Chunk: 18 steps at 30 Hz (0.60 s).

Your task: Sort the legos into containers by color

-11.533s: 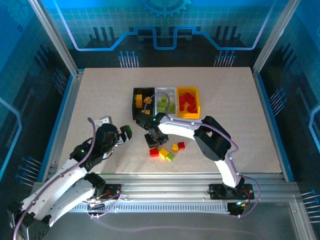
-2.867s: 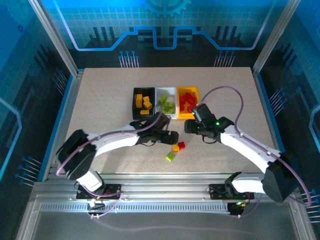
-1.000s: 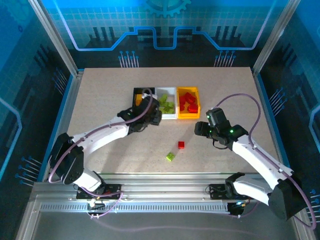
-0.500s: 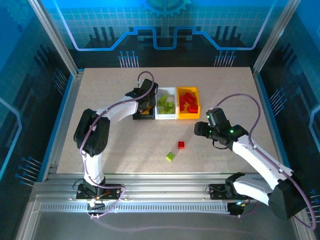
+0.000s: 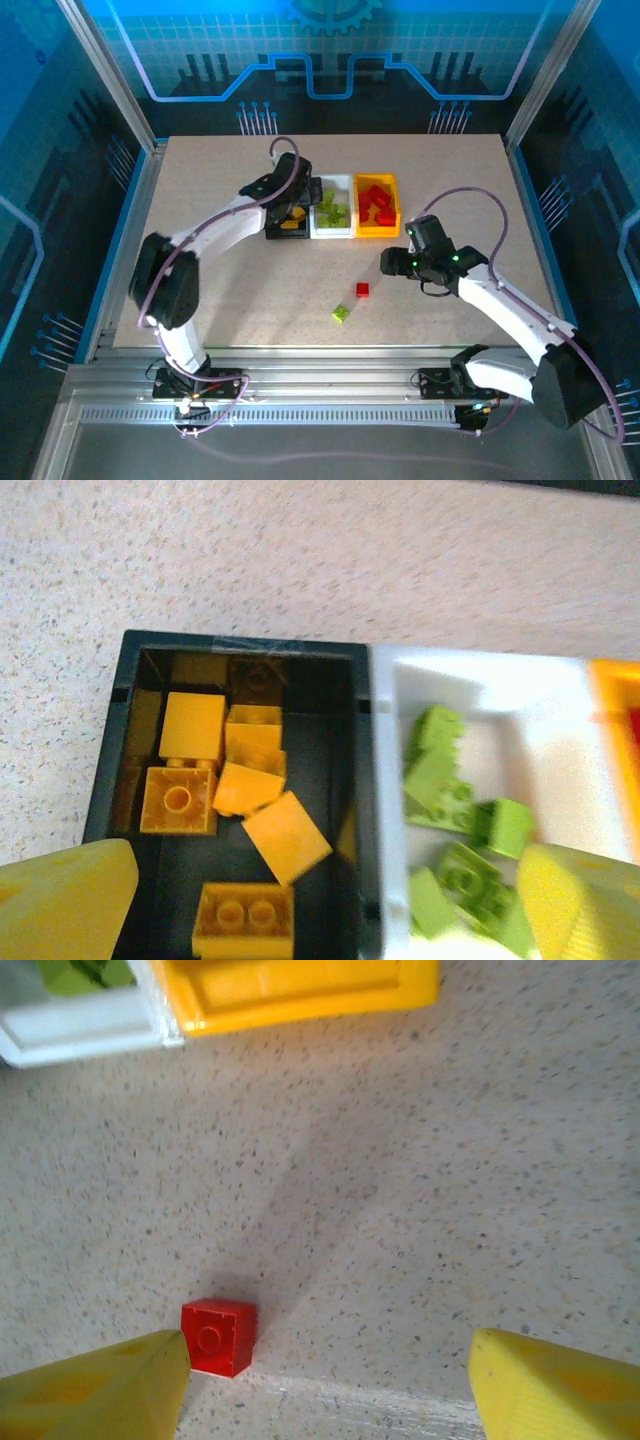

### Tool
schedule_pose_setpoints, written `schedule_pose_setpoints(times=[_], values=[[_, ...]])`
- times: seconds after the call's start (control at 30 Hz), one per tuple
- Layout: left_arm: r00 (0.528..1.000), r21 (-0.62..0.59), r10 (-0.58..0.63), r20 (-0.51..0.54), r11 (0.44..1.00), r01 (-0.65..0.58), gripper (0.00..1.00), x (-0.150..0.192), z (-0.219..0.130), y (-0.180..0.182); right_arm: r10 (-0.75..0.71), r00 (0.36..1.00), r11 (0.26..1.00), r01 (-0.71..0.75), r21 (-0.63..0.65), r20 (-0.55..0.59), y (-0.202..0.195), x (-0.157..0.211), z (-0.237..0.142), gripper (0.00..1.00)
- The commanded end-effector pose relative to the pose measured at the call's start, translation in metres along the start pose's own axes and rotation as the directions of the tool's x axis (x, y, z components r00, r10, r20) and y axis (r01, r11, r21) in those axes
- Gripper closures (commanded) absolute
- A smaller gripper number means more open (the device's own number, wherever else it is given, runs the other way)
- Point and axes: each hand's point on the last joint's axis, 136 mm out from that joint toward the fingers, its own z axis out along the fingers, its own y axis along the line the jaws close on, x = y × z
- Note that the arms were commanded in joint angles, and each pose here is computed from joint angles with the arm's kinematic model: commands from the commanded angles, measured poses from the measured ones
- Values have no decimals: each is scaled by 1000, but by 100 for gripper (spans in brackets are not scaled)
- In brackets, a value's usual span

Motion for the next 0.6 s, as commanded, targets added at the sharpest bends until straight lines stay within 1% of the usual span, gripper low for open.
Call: schedule_pose_setpoints(times=[0.0, 0.1, 0.13, 0.23, 0.3, 0.4, 0.47, 0.57], values=[[997, 129, -51, 52, 991, 44, 1, -8, -47, -17, -127, 991, 988, 122, -94, -52, 31, 11, 7, 25], [997, 159, -51, 59, 986, 42, 1, 9, -72, -12, -245, 963, 965, 231, -126, -110, 55, 30, 18, 25], [997, 148, -48, 59, 988, 39, 1, 16, -78, -7, -284, 950, 954, 267, -136, -128, 63, 37, 22, 25], [997, 111, -63, 44, 992, 58, 1, 39, -94, 15, -403, 893, 913, 378, -152, -201, 84, 64, 36, 26], [995, 92, -91, 33, 992, 87, 1, 57, -103, 34, -475, 850, 880, 448, -158, -229, 99, 77, 43, 27], [993, 76, -112, 22, 991, 110, 1, 79, -115, 56, -551, 788, 834, 527, -162, -276, 111, 98, 53, 28], [993, 67, -118, 16, 991, 117, 1, 89, -122, 67, -580, 760, 813, 560, -157, -294, 115, 106, 57, 28], [993, 37, -119, -3, 992, 119, 1, 103, -126, 80, -598, 734, 796, 590, -134, -321, 116, 114, 63, 29]])
